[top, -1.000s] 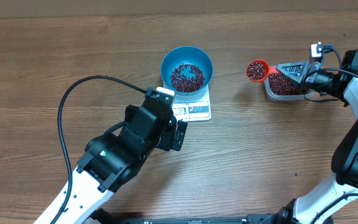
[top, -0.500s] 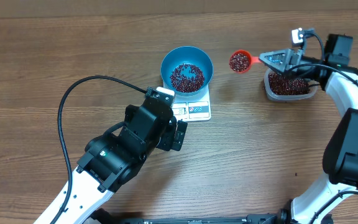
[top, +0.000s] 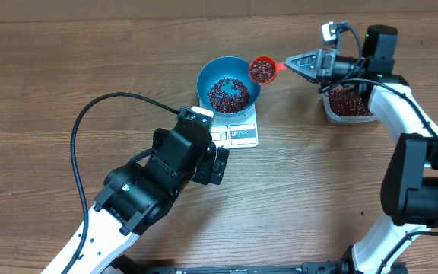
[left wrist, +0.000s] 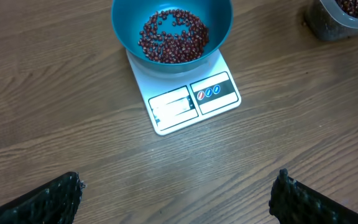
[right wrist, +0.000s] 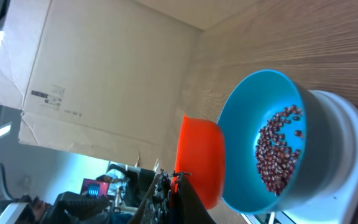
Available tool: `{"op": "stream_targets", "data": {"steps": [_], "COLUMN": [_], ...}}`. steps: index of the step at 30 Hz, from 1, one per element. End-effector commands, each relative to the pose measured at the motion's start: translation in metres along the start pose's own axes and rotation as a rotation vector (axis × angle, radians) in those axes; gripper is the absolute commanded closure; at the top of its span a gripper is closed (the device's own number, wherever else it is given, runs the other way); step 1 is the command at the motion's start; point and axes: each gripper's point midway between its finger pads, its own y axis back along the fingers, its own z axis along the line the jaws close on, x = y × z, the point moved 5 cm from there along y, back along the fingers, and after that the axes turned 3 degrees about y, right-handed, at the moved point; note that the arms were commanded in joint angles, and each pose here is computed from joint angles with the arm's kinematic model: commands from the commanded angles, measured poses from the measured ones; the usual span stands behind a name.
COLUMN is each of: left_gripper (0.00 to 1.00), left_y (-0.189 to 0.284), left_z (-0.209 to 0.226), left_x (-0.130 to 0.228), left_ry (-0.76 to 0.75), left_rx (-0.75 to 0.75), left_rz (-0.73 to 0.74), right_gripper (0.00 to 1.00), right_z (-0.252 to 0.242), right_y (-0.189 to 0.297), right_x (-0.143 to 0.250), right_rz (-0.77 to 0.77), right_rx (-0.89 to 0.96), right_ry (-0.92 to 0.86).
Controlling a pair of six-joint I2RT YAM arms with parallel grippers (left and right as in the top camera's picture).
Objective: Scoop item into bowl and weigh 150g on scale
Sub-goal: 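Tip the red scoop over the blue bowl to pour beans in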
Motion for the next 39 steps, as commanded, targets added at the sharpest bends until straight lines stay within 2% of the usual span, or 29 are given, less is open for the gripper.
{"op": "stream_targets", "data": {"steps": [1, 11, 23, 39], "left_gripper": [0.01, 0.00, 0.00, 0.01], "left_y": [-0.002, -0.002, -0.002, -0.002], "left_z": [-0.001, -0.001, -0.001, -0.001], "left_x": [0.000, 0.000, 0.000, 0.000], "left_ry": [-0.019, -0.019, -0.019, -0.019], "left_rx": [0.003, 0.003, 0.003, 0.003], "left_rz": [0.004, 0.004, 0.004, 0.004], "right_gripper": [0.96, 0.96, 0.96, 0.96], "right_z": [0.006, 0.005, 0.011, 0.009], "right_y": [-0.013, -0.037, -0.054, -0.055], "right_x": [-0.006, -0.007, 0.000, 0.002], "right_rz": [-0.009, -0.034, 0.006, 0.021], "right_rx": [0.025, 0.092, 0.082, 0.088], "right_ry": [-0.009, 0.046, 0.353, 0.531]}}
